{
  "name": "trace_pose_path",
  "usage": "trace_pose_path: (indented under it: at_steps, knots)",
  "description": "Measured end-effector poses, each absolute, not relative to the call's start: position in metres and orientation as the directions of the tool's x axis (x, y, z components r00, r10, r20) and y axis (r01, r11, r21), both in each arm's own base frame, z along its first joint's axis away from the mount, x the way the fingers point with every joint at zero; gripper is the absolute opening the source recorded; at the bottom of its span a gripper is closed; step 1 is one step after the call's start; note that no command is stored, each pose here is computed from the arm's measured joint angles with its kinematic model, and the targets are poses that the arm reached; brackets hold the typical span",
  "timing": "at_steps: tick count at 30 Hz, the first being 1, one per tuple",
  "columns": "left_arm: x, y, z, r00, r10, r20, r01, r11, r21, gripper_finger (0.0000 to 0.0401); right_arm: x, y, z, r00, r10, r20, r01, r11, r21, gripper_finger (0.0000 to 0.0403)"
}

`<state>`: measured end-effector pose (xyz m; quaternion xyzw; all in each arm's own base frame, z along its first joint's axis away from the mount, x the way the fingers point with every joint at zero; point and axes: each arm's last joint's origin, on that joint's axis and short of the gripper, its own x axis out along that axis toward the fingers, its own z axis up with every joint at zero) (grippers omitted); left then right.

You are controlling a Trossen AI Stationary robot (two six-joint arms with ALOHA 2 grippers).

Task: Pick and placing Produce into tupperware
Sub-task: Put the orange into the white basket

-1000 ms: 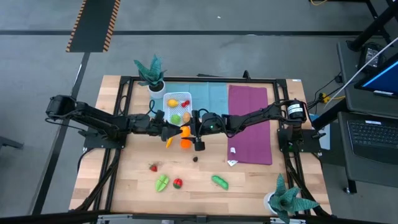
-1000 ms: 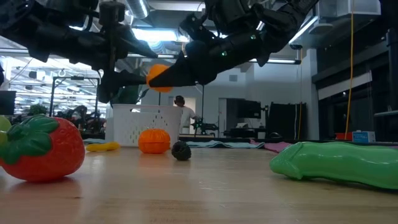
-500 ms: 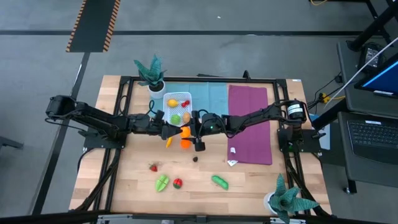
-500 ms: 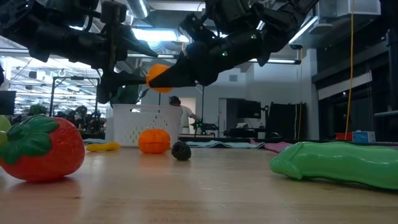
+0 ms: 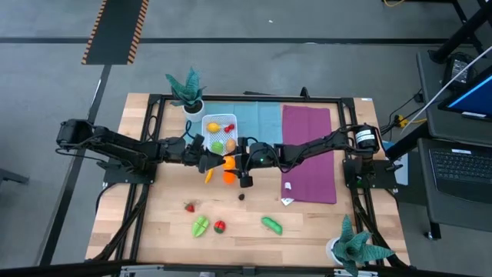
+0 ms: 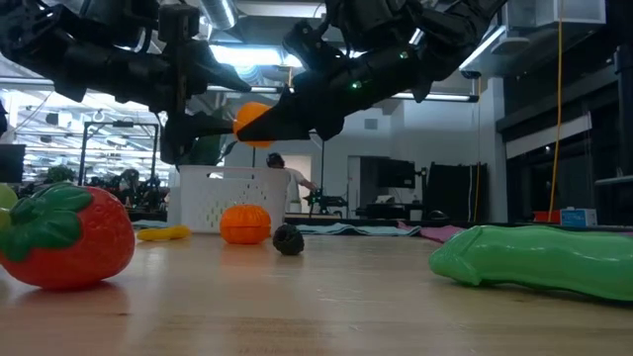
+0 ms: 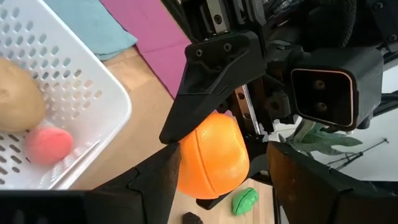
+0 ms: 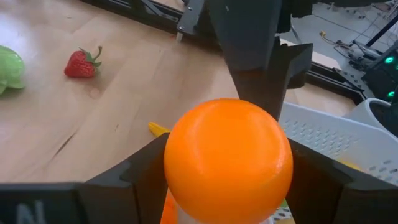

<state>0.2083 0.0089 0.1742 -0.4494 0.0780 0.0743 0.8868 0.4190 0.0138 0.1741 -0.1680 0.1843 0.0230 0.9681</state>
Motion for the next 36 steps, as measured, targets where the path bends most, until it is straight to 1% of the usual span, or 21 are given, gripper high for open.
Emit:
trace_pose_path:
  at_steps: [7,10,13,15,19,22,27,32,36]
  knots:
    - [0.208,0.014,0.175,0.977,0.082,-0.198,-0.208,0.581,-0.787,0.0234,0.418,0.014,0.179,0.933,-0.023,-0.358,-0.099,0.943,-0.318,0.0251]
    - [0.208,0.02,0.176,0.979,0.073,-0.193,-0.199,0.579,-0.791,0.0234,0.417,0.018,0.181,0.931,-0.053,-0.361,-0.075,0.94,-0.333,0.0251]
    - [0.206,0.029,0.175,0.976,0.086,-0.199,-0.212,0.571,-0.793,0.0234,0.417,0.025,0.184,0.937,-0.011,-0.35,-0.111,0.938,-0.329,0.0251]
    - [0.205,0.032,0.176,0.978,0.066,-0.196,-0.198,0.568,-0.799,0.0234,0.417,0.028,0.183,0.935,0.007,-0.355,-0.13,0.937,-0.323,0.0251]
    - [0.203,0.04,0.179,0.982,0.054,-0.178,-0.178,0.56,-0.809,0.0234,0.417,0.029,0.183,0.934,-0.009,-0.357,-0.117,0.937,-0.33,0.0251]
    - [0.202,0.039,0.179,0.984,0.03,-0.177,-0.164,0.558,-0.814,0.0234,0.417,0.03,0.183,0.933,-0.006,-0.359,-0.121,0.937,-0.329,0.0251]
    - [0.203,0.034,0.179,0.984,-0.011,-0.178,-0.144,0.538,-0.83,0.0234,0.417,0.025,0.185,0.942,-0.047,-0.334,-0.077,0.934,-0.349,0.0251]
    - [0.204,0.026,0.179,0.983,-0.037,-0.178,-0.135,0.507,-0.851,0.0234,0.418,0.022,0.185,0.942,-0.053,-0.331,-0.07,0.935,-0.349,0.025]
    - [0.205,0.02,0.179,0.983,-0.021,-0.18,-0.144,0.511,-0.848,0.0234,0.418,0.018,0.186,0.945,-0.063,-0.322,-0.056,0.936,-0.348,0.025]
